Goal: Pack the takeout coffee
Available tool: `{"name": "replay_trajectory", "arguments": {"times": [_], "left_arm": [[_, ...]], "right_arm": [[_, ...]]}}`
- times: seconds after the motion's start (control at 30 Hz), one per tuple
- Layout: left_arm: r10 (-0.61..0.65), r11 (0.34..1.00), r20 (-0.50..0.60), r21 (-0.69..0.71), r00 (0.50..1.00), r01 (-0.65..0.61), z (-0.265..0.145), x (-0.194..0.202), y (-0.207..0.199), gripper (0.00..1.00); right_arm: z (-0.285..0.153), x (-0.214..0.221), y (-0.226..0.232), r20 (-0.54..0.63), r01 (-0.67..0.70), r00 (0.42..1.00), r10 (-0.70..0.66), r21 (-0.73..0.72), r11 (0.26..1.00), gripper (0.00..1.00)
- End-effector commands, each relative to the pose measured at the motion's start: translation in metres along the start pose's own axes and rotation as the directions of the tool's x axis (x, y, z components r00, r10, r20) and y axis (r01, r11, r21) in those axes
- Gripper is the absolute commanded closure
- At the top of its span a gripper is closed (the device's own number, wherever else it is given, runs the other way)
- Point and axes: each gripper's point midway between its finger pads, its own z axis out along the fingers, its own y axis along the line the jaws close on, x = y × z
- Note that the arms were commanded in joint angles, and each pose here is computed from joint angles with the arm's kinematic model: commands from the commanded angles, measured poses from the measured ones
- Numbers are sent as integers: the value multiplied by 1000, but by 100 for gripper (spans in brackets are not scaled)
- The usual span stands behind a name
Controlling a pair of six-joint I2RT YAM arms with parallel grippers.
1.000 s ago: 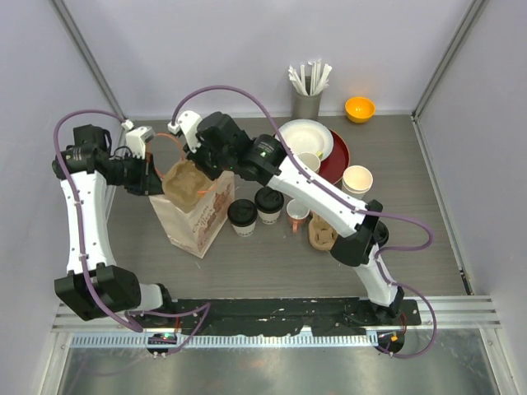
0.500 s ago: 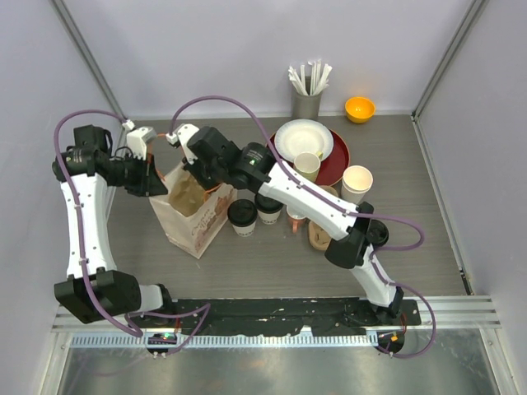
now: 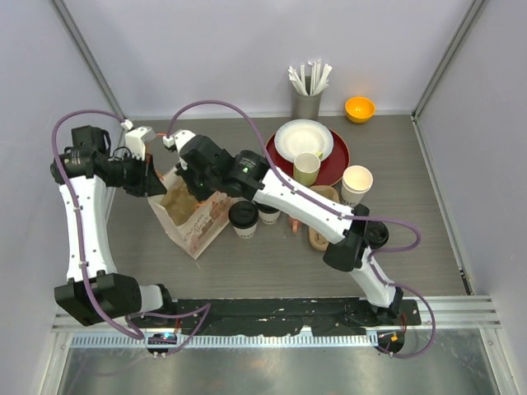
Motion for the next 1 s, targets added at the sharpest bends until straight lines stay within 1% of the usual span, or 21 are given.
{"name": "replay_trajectory", "arguments": {"times": [0.0, 0.2, 0.27, 0.4, 0.5, 0.57, 0.6, 0.63, 0.67, 0.7, 0.77, 0.8, 0.87, 0.9, 0.93, 0.97], "left_arm": [[28, 999, 16, 36, 999, -28, -12, 2, -20, 100], [36, 998, 7, 50, 999, -37, -12, 4, -22, 100], [37, 998, 10, 54, 999, -37, -11, 2, -22, 100], [34, 996, 23, 79, 999, -36, -11, 0, -27, 100], [40, 994, 26, 97, 999, -42, -9, 1, -30, 100], [40, 994, 22, 100, 999, -42, -9, 3, -30, 100], [40, 994, 23, 101, 999, -42, -9, 4, -31, 100], [36, 994, 23, 103, 999, -38, -9, 4, -32, 100], [36, 994, 22, 105, 999, -39, -9, 6, -33, 100], [36, 994, 22, 102, 999, -38, -9, 6, -33, 100], [42, 995, 21, 91, 999, -44, -11, 8, -34, 100], [40, 995, 18, 87, 999, -42, -11, 9, -33, 100], [43, 996, 12, 81, 999, -44, -11, 11, -33, 100], [43, 996, 6, 77, 999, -43, -10, 12, -31, 100], [39, 997, 5, 73, 999, -39, -9, 12, -29, 100], [38, 997, 3, 70, 999, -38, -8, 13, -28, 100]], "right_arm": [[-6, -43, -5, 130, -100, 985, 109, -75, 992, 99], [35, 0, -39, -9, -120, 993, 120, 22, 992, 99], [48, 13, -42, -42, -116, 992, 117, 40, 992, 99], [60, 27, -40, -86, -107, 990, 111, 46, 993, 99], [63, 33, -38, -96, -72, 992, 77, 59, 996, 99], [65, 43, -31, -113, -8, 993, 15, 63, 998, 99], [59, 33, -26, -69, 1, 998, 3, 57, 998, 99], [65, 47, -25, -97, 35, 995, -30, 58, 998, 99], [67, 39, -17, -49, 44, 998, -41, 43, 998, 99], [65, 46, -16, -51, 50, 998, -48, 42, 998, 99], [66, 38, -11, -3, 39, 999, -39, 24, 999, 99], [68, 38, -12, -2, 39, 999, -39, 28, 999, 99], [73, 45, -14, -32, 46, 999, -45, 43, 998, 99], [71, 36, -15, -19, 43, 999, -42, 50, 998, 99], [86, 51, -16, -62, 46, 997, -42, 62, 997, 99], [87, 62, -18, -109, 52, 993, -44, 70, 996, 99]]}}
